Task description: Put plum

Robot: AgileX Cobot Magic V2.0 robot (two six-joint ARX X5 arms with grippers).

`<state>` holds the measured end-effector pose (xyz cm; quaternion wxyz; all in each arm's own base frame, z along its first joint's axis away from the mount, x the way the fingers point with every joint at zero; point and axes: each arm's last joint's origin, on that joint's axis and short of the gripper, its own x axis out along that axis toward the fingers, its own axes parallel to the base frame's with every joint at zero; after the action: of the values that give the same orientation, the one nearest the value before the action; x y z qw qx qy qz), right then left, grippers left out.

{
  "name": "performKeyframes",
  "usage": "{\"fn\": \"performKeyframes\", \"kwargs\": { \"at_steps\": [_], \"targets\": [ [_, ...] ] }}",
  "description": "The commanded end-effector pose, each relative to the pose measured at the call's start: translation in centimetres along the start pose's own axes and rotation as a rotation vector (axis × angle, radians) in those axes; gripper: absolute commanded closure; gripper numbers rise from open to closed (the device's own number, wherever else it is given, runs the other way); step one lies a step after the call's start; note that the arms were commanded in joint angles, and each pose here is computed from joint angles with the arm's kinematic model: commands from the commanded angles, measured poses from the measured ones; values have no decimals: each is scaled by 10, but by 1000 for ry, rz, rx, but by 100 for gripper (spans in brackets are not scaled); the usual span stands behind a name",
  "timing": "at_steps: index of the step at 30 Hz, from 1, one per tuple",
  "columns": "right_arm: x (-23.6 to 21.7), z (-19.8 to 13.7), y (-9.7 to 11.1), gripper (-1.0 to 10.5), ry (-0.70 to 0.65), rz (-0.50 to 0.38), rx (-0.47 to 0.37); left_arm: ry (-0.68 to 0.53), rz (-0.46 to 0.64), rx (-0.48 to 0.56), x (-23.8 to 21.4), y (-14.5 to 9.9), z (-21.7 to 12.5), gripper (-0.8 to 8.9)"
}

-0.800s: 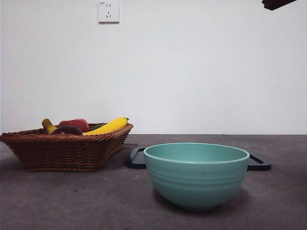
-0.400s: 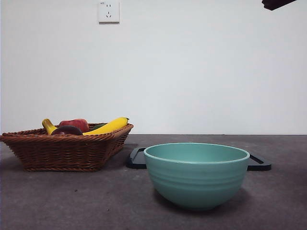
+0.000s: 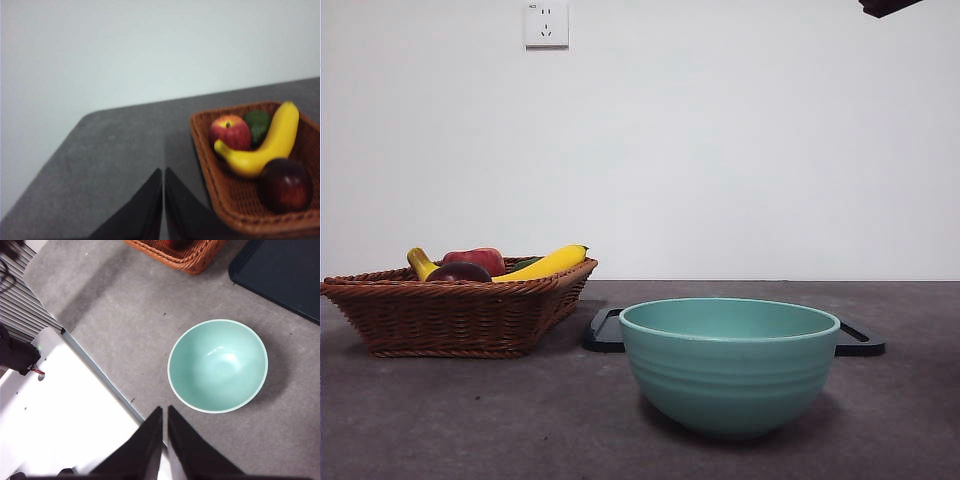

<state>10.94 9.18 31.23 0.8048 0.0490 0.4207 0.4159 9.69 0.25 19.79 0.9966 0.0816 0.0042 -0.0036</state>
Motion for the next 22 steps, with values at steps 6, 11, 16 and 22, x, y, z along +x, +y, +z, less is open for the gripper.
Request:
{"fn": "performKeyframes", "kwargs": {
  "at_steps": [6, 11, 16, 22],
  "targets": [
    [-2, 4, 3, 942, -18, 10, -27, 17, 12, 2, 1, -3, -24, 807],
    [-2, 4, 3, 942, -18, 10, -27, 41, 8, 2, 1, -5, -36, 807],
    [-2, 4, 3, 941, -18, 10, -27, 103, -1, -1, 0, -6, -42, 807],
    [-2, 4, 3, 941, -18, 10, -27, 172, -13, -8, -1, -7, -49, 807]
  ]
}}
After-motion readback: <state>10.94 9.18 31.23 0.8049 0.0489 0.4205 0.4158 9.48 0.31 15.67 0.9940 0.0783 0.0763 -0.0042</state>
